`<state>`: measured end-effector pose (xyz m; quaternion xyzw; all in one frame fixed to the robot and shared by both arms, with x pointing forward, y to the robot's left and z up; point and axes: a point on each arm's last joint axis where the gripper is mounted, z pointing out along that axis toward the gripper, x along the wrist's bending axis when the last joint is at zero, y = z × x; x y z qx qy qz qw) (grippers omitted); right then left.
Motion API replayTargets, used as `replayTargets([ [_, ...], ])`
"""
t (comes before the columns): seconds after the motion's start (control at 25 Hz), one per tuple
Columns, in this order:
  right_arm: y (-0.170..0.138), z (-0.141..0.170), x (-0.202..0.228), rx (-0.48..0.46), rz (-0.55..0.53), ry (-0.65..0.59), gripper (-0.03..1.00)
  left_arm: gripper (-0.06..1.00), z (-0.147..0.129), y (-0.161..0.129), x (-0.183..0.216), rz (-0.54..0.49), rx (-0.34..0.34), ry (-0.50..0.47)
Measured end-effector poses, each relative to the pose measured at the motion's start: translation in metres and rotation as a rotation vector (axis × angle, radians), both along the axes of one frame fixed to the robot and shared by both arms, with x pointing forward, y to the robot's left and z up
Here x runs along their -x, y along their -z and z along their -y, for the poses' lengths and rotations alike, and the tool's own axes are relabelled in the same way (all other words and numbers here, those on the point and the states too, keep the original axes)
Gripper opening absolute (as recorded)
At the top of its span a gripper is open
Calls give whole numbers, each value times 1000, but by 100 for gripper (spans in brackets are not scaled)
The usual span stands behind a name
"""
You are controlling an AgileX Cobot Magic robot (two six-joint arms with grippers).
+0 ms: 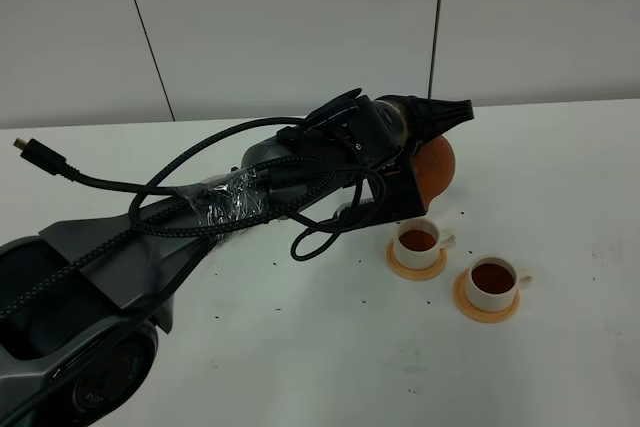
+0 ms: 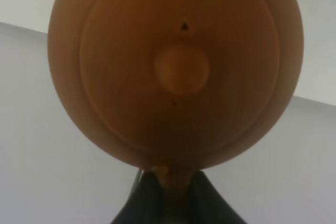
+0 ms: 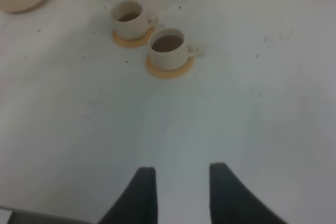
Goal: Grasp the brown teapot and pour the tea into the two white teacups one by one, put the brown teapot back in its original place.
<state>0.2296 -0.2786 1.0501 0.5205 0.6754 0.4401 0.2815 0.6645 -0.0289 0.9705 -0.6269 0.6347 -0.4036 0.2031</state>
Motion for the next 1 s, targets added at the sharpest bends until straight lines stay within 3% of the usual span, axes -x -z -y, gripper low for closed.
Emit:
replayTargets([
  [1.0,0,0,0,0,0,0,24,17,6,1,6,12,-65,52],
])
